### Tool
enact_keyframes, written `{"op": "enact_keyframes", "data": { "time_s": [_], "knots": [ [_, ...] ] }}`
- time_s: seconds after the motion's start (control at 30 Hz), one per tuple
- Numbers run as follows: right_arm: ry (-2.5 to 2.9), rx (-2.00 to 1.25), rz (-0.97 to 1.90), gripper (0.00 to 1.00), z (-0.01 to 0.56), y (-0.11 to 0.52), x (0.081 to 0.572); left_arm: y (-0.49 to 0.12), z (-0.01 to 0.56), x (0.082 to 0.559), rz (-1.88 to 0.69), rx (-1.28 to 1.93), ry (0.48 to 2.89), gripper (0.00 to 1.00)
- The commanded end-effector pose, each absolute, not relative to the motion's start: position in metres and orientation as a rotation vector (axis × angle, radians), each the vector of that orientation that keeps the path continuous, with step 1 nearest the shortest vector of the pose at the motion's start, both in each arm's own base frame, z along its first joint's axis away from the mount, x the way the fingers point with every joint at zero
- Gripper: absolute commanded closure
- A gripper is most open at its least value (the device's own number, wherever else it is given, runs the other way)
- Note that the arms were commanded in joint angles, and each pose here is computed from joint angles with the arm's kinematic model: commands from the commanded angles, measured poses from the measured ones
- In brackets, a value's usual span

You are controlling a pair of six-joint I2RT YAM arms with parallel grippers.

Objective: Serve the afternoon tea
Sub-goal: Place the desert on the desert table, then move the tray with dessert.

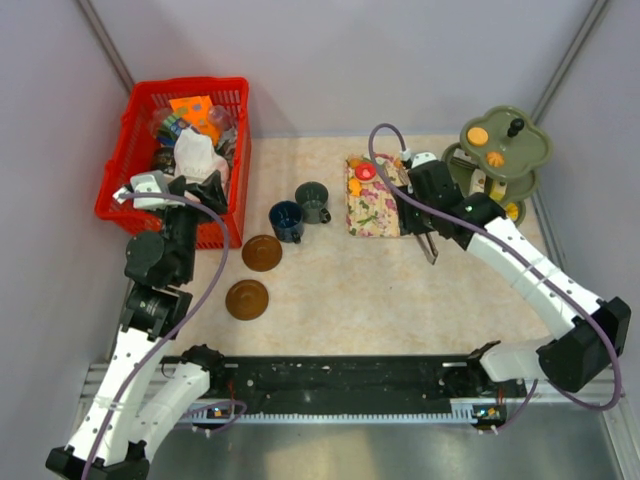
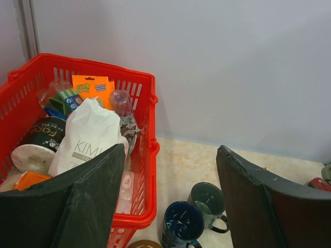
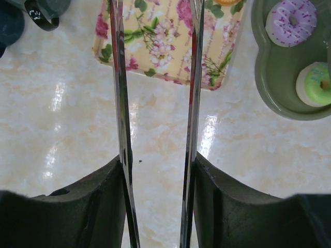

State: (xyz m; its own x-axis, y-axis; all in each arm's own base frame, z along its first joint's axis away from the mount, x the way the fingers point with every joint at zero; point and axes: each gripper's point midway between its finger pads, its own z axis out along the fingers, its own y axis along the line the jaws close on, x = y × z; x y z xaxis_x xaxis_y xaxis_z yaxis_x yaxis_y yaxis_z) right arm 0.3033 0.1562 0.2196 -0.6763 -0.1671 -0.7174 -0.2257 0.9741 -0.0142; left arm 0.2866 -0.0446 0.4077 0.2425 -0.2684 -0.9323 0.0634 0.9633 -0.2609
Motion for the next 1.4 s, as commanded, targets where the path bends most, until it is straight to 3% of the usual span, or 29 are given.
{"op": "enact_keyframes", "data": {
  "time_s": [0.0, 0.23, 0.5, 1.37],
  "knots": [
    [2.341, -0.242, 0.202, 0.54, 0.218, 0.176, 0.311, -0.048, 0.417, 0.288, -0.247, -0.171, 1.271, 0.23],
    [2.432, -0.193, 0.283, 0.55, 0.201, 0.193, 0.329, -0.048, 0.418, 0.287, -0.247, -0.171, 1.268, 0.23],
    [2.55, -0.158, 0.234, 0.55, 0.16, 0.204, 0.357, -0.048, 0.417, 0.288, -0.247, -0.169, 1.273, 0.23],
    [2.635, -0.208, 0.136, 0.53, 0.107, 0.232, 0.415, -0.048, 0.415, 0.289, -0.239, -0.166, 1.277, 0.23]
  ]
}}
